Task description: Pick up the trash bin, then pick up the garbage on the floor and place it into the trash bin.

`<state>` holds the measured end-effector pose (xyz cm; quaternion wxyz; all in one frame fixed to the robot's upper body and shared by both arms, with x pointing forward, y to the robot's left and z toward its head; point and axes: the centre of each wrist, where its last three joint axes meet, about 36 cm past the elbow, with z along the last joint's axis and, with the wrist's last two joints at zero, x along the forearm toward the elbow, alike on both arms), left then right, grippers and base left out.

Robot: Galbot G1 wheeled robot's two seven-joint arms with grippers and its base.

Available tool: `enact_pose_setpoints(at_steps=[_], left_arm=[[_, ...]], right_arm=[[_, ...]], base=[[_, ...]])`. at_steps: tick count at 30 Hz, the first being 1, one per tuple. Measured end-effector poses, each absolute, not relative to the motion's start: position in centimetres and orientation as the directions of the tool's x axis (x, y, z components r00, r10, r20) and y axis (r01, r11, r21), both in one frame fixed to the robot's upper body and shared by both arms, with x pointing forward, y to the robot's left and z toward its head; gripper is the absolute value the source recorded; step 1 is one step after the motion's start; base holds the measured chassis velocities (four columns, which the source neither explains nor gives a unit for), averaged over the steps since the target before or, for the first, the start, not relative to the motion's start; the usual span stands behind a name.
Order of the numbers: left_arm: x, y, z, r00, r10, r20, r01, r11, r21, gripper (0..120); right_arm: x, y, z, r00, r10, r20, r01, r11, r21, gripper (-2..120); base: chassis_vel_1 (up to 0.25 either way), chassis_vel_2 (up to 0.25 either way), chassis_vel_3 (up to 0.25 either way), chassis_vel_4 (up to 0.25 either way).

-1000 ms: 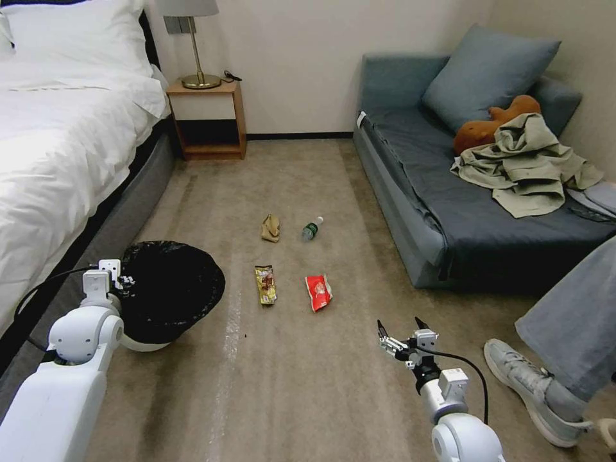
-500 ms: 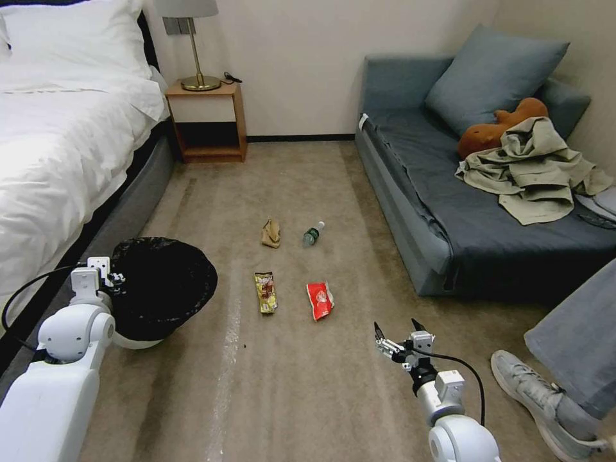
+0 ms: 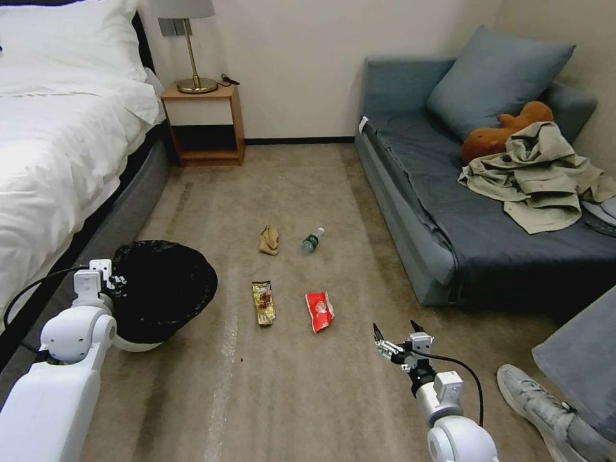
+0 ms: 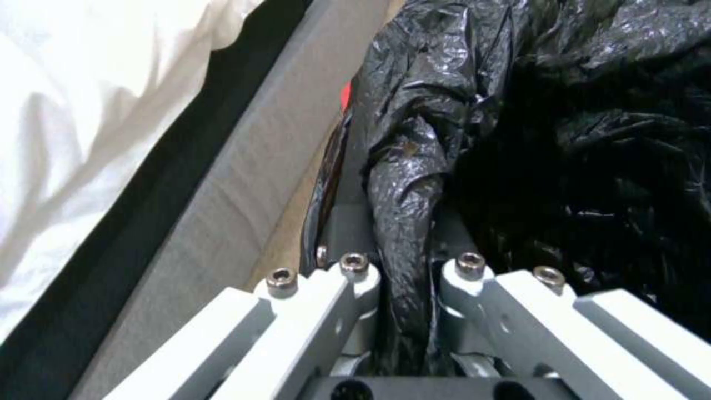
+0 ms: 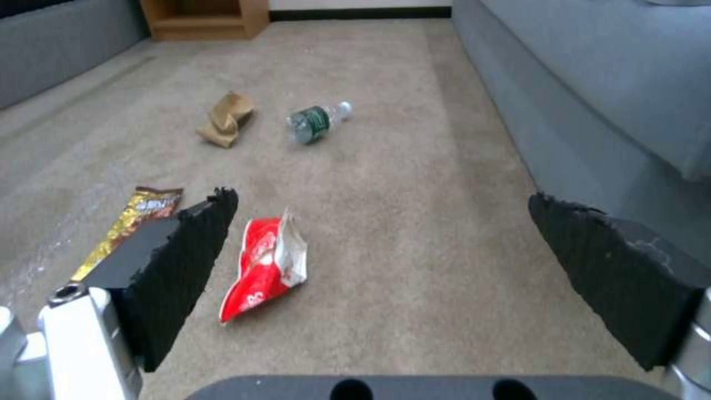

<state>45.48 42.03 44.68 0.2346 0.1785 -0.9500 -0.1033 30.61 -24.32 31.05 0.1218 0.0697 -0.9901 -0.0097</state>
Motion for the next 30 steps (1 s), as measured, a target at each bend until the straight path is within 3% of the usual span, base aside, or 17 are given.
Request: enact_pose_setpoints(at_steps=[30], left_arm=[[44.95, 42.50, 45.22, -0.834, -0.385, 0.395, -0.290, 0.915, 0.280, 5]], right_arm=[[29.86, -23.77, 30.76, -0.959, -0.144, 0.245, -0.141, 0.990, 0.030, 100]], base=[[-0.064, 0.061, 0.062, -0.063]])
